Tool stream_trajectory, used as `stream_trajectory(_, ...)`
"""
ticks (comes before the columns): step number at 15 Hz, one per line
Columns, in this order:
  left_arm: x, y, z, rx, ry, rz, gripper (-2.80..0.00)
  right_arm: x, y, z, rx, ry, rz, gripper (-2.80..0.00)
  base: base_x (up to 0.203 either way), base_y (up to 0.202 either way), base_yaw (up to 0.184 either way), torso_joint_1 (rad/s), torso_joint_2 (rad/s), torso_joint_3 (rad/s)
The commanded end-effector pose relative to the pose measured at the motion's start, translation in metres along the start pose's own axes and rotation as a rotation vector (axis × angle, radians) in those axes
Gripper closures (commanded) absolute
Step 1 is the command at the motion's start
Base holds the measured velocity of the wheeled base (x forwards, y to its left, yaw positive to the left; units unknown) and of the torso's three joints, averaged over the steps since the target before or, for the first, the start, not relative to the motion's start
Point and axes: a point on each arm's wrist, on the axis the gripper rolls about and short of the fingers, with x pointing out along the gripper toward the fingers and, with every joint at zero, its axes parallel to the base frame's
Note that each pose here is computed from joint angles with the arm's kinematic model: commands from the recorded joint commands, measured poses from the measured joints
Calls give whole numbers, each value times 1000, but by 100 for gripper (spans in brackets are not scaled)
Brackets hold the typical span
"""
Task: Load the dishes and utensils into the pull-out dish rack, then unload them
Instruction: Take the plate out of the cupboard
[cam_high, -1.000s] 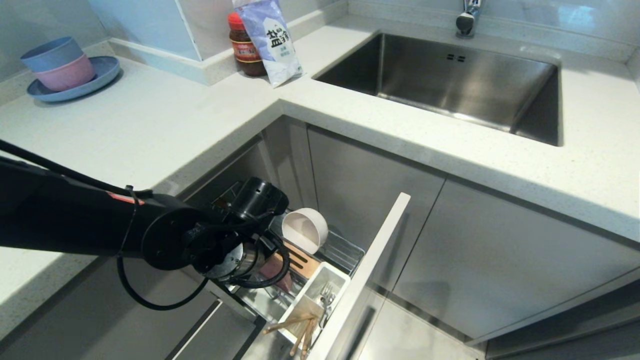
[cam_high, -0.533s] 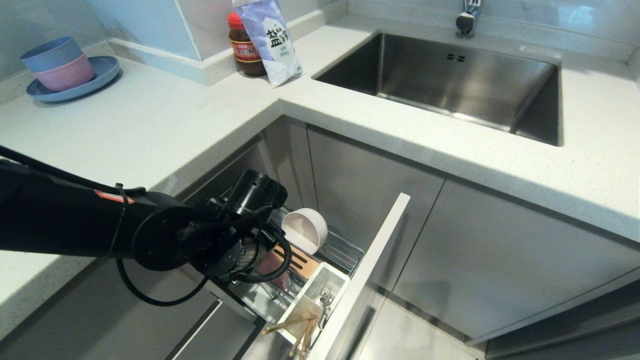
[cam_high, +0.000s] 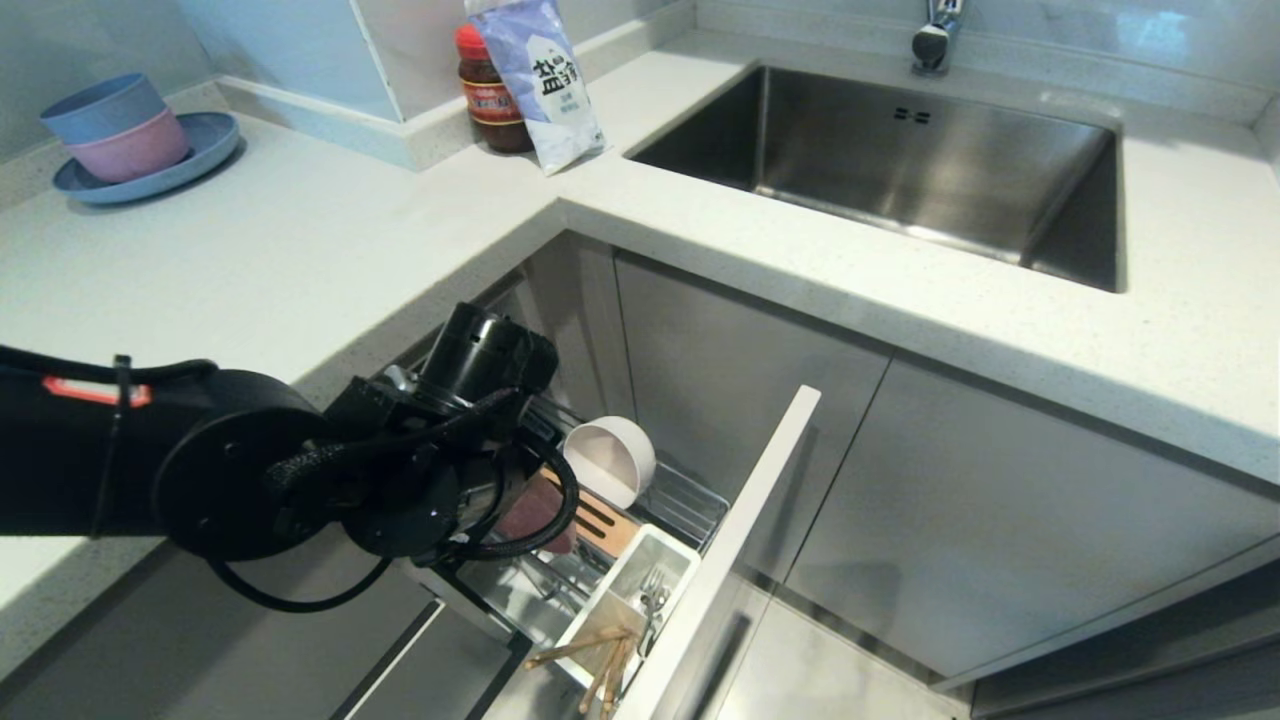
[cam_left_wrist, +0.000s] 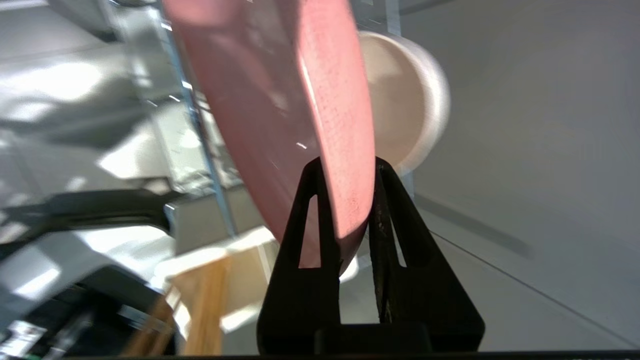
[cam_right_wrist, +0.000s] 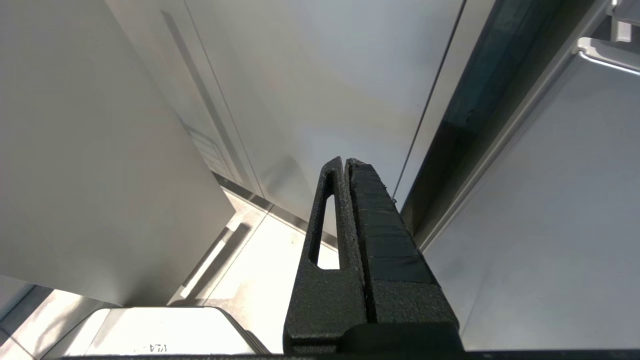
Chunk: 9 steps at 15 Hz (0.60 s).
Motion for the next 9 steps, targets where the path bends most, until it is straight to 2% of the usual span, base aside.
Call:
stream_trajectory(1,-29,-4,11,-46,17,-92,0,0,0,0,0,-1,0,0,0,0,0,0,0,0)
stream_trajectory(4,-61,-8,19,-72,74,-207,0,0,0,0,0,-1,0,0,0,0,0,0,0,0)
stream_trajectory(6,-90,-10,22,-73,152,-316,0,0,0,0,0,-1,0,0,0,0,0,0,0,0)
stream_trajectory(8,-123,-14,30,-63,263,-476,0,0,0,0,0,-1,0,0,0,0,0,0,0,0)
stream_trajectory(9,-139,-15,34,-30,289,-554,0,0,0,0,0,-1,0,0,0,0,0,0,0,0)
